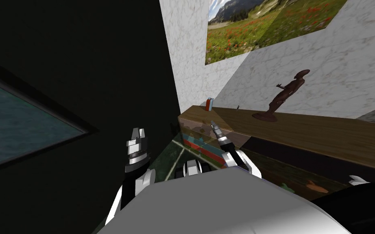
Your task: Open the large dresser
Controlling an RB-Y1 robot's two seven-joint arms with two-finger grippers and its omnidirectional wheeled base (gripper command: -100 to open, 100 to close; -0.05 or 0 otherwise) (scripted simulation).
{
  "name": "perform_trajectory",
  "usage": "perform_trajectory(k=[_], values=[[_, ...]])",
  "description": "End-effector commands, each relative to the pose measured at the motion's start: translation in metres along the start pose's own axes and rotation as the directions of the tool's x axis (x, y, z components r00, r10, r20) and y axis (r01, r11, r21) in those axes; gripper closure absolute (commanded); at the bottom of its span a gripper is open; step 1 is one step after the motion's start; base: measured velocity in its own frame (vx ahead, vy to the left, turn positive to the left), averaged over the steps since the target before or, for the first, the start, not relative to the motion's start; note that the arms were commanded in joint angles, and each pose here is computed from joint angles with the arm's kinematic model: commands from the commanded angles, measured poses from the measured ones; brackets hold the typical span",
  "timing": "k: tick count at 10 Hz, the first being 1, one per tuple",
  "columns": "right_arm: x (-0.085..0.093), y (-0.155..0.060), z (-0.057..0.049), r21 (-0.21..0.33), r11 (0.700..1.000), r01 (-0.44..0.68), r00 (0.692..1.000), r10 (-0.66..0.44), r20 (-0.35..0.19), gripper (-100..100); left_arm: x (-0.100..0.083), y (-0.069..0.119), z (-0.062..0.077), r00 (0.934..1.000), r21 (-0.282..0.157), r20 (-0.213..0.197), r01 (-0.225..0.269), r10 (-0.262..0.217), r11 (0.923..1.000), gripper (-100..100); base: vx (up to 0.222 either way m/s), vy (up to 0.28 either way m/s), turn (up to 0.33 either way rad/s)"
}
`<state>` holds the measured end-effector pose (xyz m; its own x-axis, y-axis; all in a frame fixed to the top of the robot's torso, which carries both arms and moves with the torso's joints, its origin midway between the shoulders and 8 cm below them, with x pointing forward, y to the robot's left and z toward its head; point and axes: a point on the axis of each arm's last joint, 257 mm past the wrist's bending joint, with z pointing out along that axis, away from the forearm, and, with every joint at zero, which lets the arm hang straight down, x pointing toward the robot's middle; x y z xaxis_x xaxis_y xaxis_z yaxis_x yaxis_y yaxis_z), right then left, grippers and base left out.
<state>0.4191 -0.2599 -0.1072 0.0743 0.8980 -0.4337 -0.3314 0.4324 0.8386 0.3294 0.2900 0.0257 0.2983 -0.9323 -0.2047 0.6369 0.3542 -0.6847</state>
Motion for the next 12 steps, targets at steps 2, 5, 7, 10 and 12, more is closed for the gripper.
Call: perform_trajectory(k=[2,5,7,10,12], values=[[0.018,-0.041,0.000,0.111,0.990,0.088,0.995,-0.083,-0.056,-100,0.000,0.000,0.000,1.0000,0.000,0.000,0.000,0.000,1.0000,0,-0.057,0.039,0.172],[0.038,-0.084,-0.005,0.214,0.953,0.215,0.972,-0.188,-0.138,-100,0.000,0.000,0.000,1.0000,0.000,0.000,0.000,0.000,1.0000,0,-0.056,0.039,0.193],[0.047,-0.105,-0.009,0.258,0.925,0.278,0.954,-0.236,-0.183,-100,0.000,0.000,0.000,1.0000,0.000,0.000,0.000,0.000,1.0000,0,-0.055,0.040,0.181],[0.053,-0.134,-0.017,0.325,0.876,0.358,0.927,-0.291,-0.237,-100,0.000,0.000,0.000,1.0000,0.000,0.000,0.000,0.000,1.0000,0,-0.038,0.036,0.107],[0.058,-0.157,-0.025,0.364,0.828,0.427,0.897,-0.336,-0.288,-100,0.000,0.000,0.000,1.0000,0.000,0.000,0.000,0.000,1.0000,0,-0.047,0.043,0.163]])
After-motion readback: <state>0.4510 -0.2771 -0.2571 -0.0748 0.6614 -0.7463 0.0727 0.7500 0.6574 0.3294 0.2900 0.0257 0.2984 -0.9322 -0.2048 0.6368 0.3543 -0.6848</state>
